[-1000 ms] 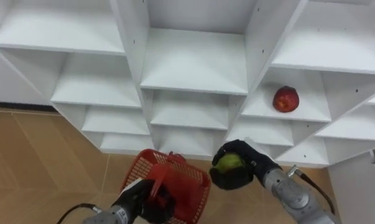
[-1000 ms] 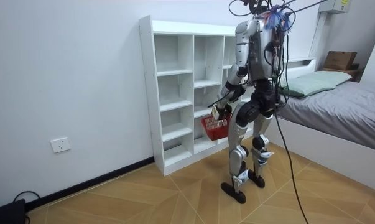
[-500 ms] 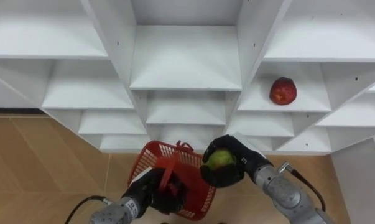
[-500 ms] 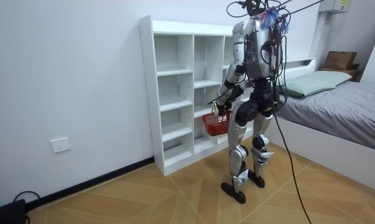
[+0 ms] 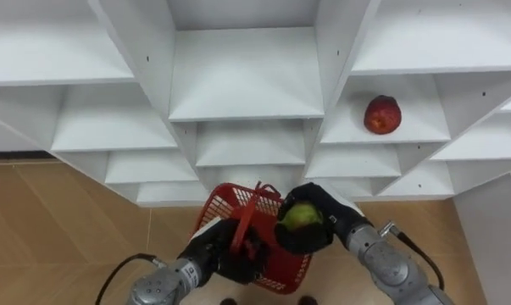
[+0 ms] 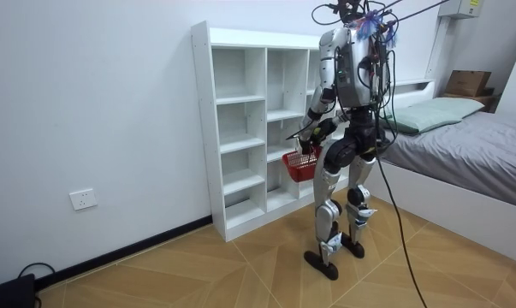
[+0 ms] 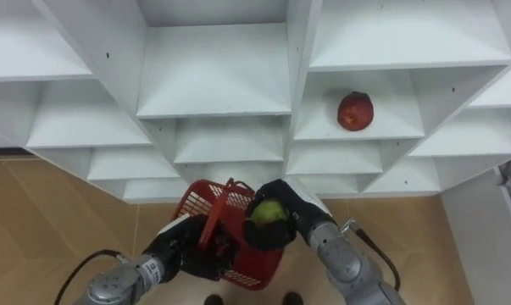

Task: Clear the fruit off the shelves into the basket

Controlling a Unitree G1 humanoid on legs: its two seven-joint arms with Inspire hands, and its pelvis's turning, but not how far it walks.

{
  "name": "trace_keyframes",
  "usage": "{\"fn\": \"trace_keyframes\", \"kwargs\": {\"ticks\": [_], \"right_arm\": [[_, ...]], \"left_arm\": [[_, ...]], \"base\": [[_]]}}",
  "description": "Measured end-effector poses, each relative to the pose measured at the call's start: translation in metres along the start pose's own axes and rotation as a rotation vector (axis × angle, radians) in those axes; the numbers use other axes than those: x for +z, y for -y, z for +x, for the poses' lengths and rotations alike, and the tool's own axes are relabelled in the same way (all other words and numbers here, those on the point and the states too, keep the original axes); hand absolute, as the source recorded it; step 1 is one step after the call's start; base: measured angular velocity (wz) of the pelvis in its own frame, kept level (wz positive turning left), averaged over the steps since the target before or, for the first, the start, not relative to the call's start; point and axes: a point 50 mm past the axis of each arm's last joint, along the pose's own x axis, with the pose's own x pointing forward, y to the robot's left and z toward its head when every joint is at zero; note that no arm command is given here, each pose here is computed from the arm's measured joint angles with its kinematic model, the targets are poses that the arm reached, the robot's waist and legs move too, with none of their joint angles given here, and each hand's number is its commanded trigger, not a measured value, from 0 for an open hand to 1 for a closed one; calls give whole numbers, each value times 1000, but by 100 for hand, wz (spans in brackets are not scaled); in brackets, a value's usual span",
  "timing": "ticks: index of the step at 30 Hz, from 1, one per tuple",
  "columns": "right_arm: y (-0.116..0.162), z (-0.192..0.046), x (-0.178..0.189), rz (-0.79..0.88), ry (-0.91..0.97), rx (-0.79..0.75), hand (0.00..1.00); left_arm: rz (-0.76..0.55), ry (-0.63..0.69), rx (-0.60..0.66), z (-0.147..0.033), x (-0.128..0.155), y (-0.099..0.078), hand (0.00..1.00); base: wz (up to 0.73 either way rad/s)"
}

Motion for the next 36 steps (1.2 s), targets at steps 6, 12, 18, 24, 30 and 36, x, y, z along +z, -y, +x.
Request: {"fn": "trace_keyframes", "kwargs": {"ticks": [6, 12, 18, 24, 30, 36], "right_arm": [[-3, 0, -4, -13, -12, -7, 100], [-4, -1, -3, -18, 4, -38, 100], [0, 4, -4, -27, -7, -54, 16], [3, 8, -9, -41, -41, -43, 0], [-11, 7, -18, -63, -85, 46, 0], [-12, 8, -17, -67, -85, 56, 0]], "left_arm": [[21, 15, -63, 2, 4, 8, 100], [38, 29, -66, 1, 8, 6, 100], [8, 49, -77, 1, 11, 8, 100], [-33, 78, -119, 3, 17, 10, 100], [-38, 141, -173, 11, 35, 16, 100], [-23, 170, -210, 13, 43, 22, 100]], "base": [[-6], [-5], [-2], [-3], [-3], [0]]}}
